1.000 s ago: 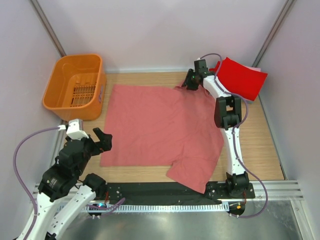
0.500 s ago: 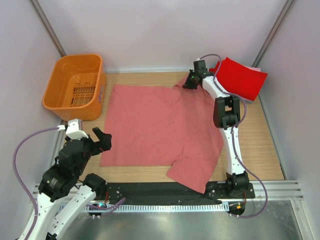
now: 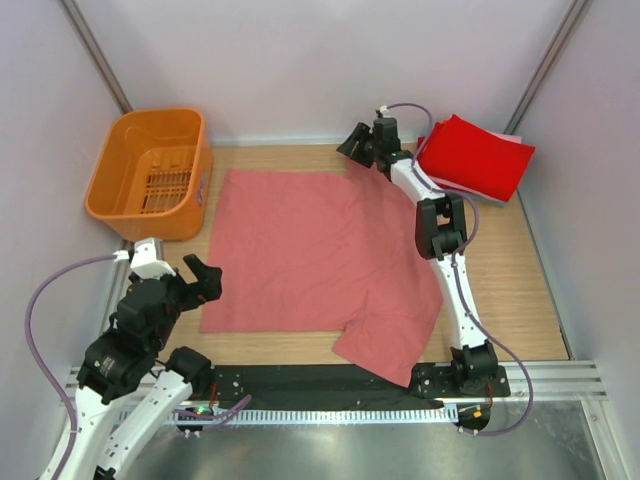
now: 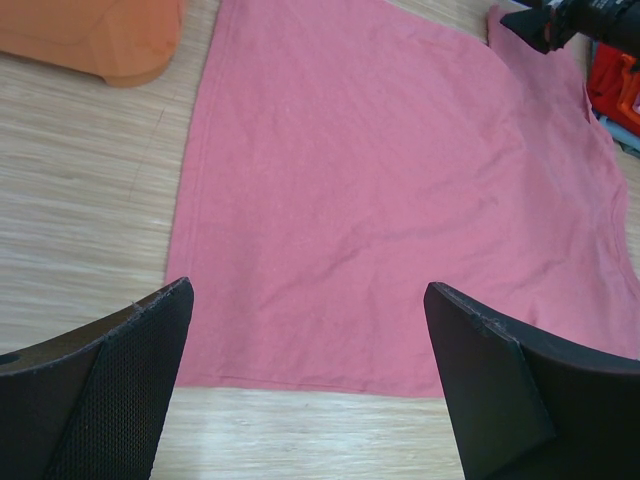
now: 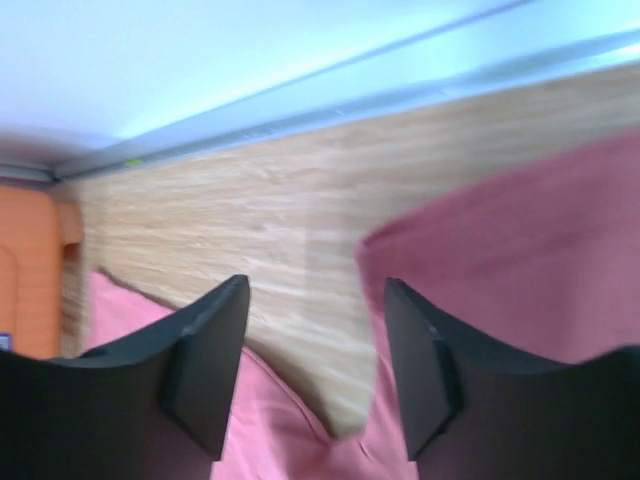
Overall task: Fold and stack the t-shirts
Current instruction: Flatten the tshirt out
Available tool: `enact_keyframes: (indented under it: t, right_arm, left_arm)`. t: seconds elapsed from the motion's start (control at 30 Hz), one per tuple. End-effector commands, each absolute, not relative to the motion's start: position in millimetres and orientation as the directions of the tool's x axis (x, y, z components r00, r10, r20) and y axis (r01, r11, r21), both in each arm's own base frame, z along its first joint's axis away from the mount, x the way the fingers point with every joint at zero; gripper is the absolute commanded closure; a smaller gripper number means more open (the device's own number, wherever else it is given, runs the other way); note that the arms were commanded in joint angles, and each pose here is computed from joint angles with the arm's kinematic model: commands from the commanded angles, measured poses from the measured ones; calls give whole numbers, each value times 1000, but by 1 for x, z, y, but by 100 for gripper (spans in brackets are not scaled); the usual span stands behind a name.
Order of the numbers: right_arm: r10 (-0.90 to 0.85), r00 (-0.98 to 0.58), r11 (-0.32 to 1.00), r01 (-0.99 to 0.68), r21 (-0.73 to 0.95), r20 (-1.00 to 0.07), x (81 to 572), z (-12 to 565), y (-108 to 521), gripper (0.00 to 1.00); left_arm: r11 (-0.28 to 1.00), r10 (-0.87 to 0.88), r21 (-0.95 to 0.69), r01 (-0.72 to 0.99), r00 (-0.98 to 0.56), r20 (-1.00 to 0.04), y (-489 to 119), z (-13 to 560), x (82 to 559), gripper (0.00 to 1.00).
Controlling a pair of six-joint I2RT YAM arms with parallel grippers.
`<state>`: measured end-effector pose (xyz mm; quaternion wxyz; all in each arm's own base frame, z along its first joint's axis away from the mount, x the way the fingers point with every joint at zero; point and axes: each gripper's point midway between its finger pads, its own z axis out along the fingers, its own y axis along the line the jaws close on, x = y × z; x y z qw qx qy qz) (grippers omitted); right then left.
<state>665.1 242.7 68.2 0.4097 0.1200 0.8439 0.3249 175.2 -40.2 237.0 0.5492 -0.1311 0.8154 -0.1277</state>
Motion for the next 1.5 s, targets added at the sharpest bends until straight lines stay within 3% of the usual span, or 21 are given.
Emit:
enact_keyframes:
  t: [0.0, 0.17, 0.33, 0.47, 0.53, 0.57, 0.6, 0.63, 0.67, 0.73, 0.77, 0.83, 0.9, 1.0, 1.13, 1.17, 1.33, 1.47]
  right_arm:
    - [559, -505, 651, -224, 726, -657, 693, 121, 266, 36]
    - [542, -445, 645, -323, 692, -713, 689, 176, 268, 27]
    - [504, -312, 692, -412, 593, -805, 654, 278, 250, 15]
    - [456, -226, 743, -436, 508, -861, 588, 375, 224, 7]
    - [435, -201, 790, -382, 479, -878, 561, 395, 205, 4]
    - [414, -267, 813, -322, 485, -870, 546, 365, 197, 3]
    - [431, -194, 816, -334, 473, -881, 509, 407, 183, 1]
    - [422, -241, 849, -234, 474, -874, 497, 363, 171, 0]
    - [428, -230, 852, -219, 475, -874, 478, 364, 164, 0]
    - [448, -205, 845, -220, 487, -870, 428, 379, 151, 0]
    - [432, -278, 864, -146, 483, -858, 413, 336, 142, 0]
    - [454, -284, 851, -142, 506, -844, 376, 335, 135, 0]
    - [457, -377, 843, -106, 528, -806, 348, 290, 137, 0]
    - [457, -443, 823, -118, 555, -772, 312, 257, 147, 0]
    - [401, -547, 814, -154, 560, -734, 285, 222, 167, 0]
    - [394, -556, 812, -162, 560, -732, 281, 219, 170, 0]
    - [376, -574, 805, -186, 563, -728, 278, 212, 177, 0]
    - [357, -594, 800, -204, 565, -720, 282, 207, 185, 0]
  left_arm:
    - [931, -361, -358, -74, -338, -869, -40, 243, 181, 2]
    - [932, -359, -353, -81, -341, -869, -40, 242, 182, 2]
    - [939, -344, -324, -116, -365, -865, -38, 235, 188, 1]
    - [955, -294, -276, -106, -433, -852, -46, 228, 198, 0]
    - [958, -284, -272, -94, -445, -849, -50, 232, 201, 0]
    - [958, -282, -272, -90, -457, -844, -53, 231, 202, 0]
    - [957, -281, -282, -70, -475, -834, -60, 233, 205, 0]
    - [949, -277, -315, -15, -517, -810, -75, 231, 204, 0]
    - [934, -299, -358, 4, -541, -786, -86, 234, 204, 0]
    - [928, -313, -368, -52, -644, -698, -98, 214, 208, 0]
    - [935, -308, -338, -102, -704, -640, -96, 199, 200, 0]
    - [937, -333, -282, -209, -780, -530, -96, 172, 199, 0]
    - [934, -333, -273, -231, -837, -433, -105, 149, 191, 0]
    - [899, -418, -279, -337, -849, -324, -106, 128, 185, 0]
    - [707, -674, -428, -563, -720, -167, -79, 115, 185, 0]
    - [671, -708, -475, -570, -682, -182, -74, 119, 183, 0]
    - [586, -809, -400, -705, -536, -240, -43, 104, 156, 4]
    - [553, -833, -341, -760, -514, -203, -39, 89, 147, 10]
